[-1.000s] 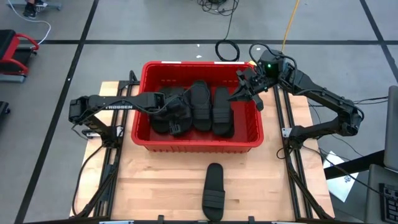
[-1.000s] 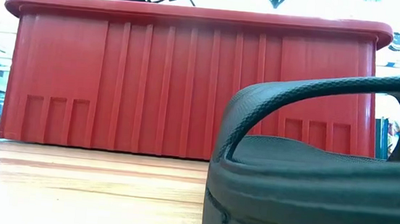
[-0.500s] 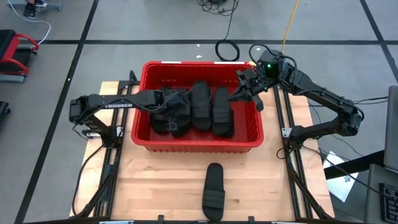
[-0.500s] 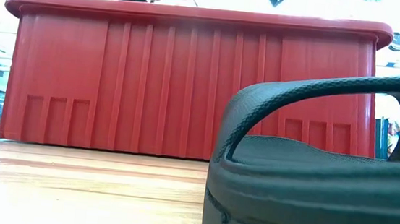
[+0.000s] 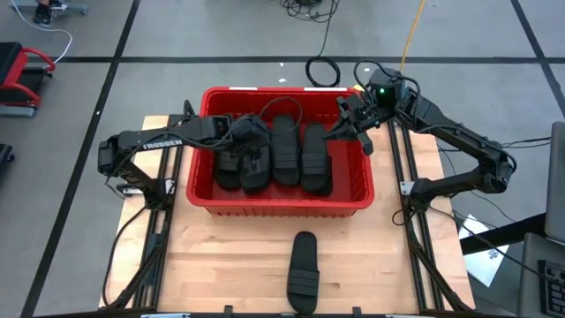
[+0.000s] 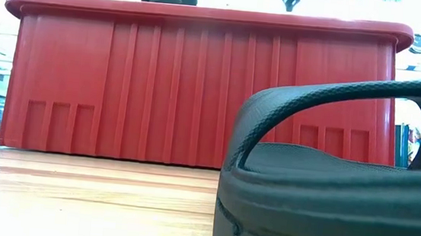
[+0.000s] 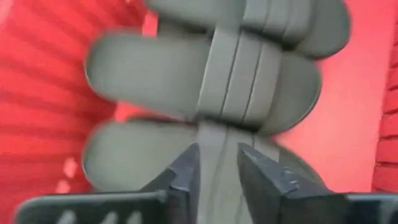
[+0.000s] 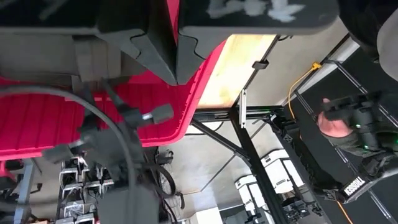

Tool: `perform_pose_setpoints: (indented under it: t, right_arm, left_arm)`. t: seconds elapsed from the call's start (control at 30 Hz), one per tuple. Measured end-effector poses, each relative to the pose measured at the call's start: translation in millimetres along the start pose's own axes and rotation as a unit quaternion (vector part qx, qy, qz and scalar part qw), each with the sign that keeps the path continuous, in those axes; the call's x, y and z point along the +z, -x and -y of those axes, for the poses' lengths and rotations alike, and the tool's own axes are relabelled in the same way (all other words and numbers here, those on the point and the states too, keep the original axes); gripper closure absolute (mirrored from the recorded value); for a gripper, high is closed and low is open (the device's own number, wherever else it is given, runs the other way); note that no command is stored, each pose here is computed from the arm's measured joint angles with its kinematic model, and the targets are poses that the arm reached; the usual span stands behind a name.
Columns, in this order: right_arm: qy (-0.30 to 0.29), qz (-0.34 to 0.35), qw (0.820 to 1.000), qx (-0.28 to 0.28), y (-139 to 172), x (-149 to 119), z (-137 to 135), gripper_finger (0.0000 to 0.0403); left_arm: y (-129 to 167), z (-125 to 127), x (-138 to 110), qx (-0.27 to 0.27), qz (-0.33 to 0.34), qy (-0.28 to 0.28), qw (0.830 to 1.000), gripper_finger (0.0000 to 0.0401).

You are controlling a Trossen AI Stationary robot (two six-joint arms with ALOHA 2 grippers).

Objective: Pick and place slides into bin
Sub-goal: Put the black slide into the red bin

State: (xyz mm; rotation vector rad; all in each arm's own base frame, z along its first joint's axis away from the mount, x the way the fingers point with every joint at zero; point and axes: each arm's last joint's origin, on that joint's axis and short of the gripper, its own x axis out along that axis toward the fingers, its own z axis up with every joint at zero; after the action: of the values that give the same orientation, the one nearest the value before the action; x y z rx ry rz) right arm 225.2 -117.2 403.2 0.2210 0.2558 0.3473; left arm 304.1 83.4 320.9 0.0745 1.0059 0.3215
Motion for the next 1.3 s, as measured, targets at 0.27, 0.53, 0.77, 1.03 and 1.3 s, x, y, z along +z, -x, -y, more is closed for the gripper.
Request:
perform_pose_setpoints:
  t: [0.27,0.53,0.77,1.03,1.3]
  right_arm:
    - [0.003,0.000,1.000,0.000,0.0,0.0,0.0,0.0403]
    - [0.007,-0.014,1.000,0.000,0.2,-4.0,-0.2,0.0403]
    - [0.014,-0.056,0.998,0.035,-0.9,-14.9,-13.2,0.0403]
    - [0.059,-0.062,0.996,0.020,2.9,-10.3,-60.8,0.0403]
    - [0.019,-0.023,0.998,0.057,19.8,-18.8,-96.9,0.0403]
  left_arm:
    - [-14.1,-4.2,-14.2,0.062,-0.038,0.063,0.995,0.0392]
    - [30.5,14.2,23.4,0.025,0.072,-0.006,0.997,0.0395]
    - [94.9,70.6,52.3,-0.035,0.209,-0.070,0.975,0.0399]
    - [188.2,146.3,44.5,-0.099,0.419,-0.047,0.901,0.0400]
    - [149.8,239.1,22.7,-0.276,0.306,-0.004,0.911,0.0401]
